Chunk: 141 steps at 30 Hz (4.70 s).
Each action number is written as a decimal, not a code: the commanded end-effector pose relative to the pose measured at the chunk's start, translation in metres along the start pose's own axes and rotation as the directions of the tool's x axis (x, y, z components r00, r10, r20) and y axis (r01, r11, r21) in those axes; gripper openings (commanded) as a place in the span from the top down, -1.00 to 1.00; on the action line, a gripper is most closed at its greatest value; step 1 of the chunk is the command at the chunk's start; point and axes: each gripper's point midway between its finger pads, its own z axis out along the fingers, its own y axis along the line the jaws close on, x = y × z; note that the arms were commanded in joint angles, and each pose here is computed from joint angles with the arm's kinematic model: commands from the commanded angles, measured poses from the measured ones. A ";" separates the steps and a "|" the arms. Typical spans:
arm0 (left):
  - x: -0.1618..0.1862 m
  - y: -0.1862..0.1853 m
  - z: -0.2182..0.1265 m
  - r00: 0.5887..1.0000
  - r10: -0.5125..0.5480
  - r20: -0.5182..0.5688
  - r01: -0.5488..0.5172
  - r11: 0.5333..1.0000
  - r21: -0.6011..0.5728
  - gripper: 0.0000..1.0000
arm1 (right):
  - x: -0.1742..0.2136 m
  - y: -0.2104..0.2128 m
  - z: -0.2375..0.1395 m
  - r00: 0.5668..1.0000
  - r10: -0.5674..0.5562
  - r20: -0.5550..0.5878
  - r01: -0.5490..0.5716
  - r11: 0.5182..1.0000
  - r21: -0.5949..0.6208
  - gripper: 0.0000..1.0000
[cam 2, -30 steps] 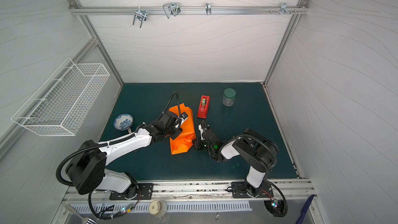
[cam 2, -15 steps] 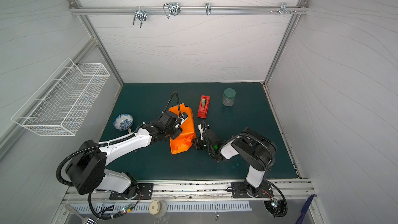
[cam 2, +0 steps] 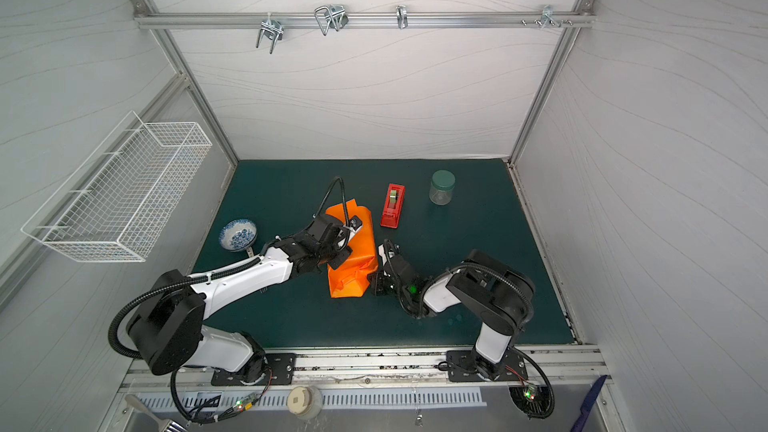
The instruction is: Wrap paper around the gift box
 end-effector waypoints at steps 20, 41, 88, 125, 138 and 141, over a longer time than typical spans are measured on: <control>0.021 -0.006 0.009 0.998 0.009 -0.066 -0.008 1.000 0.023 0.02 | 0.078 -0.009 -0.016 0.979 -0.014 -0.204 0.027 0.998 0.061 0.83; 0.022 -0.008 0.011 0.997 0.015 -0.073 -0.013 1.000 0.028 0.02 | 0.035 -0.033 -0.011 0.988 -0.002 -0.155 0.020 0.993 0.118 0.85; 0.024 -0.007 0.015 0.997 0.009 -0.076 -0.006 0.999 0.037 0.04 | -0.010 -0.022 0.004 0.995 0.023 -0.102 -0.019 0.999 0.042 0.85; -0.040 0.008 -0.040 0.968 -0.192 0.161 0.184 0.981 0.066 -0.44 | 0.001 0.024 -0.066 0.982 -0.145 -0.119 0.141 0.989 -0.034 0.44; 0.003 0.049 -0.062 0.545 -0.830 0.116 0.801 0.557 0.219 -0.55 | -0.109 0.016 -0.048 0.997 0.041 -0.071 -0.043 0.999 -0.022 -0.34; 0.000 0.051 -0.046 0.507 -0.860 0.048 0.829 0.502 0.247 -0.52 | -0.111 0.020 -0.025 0.989 0.064 -0.132 -0.071 0.996 -0.050 -0.43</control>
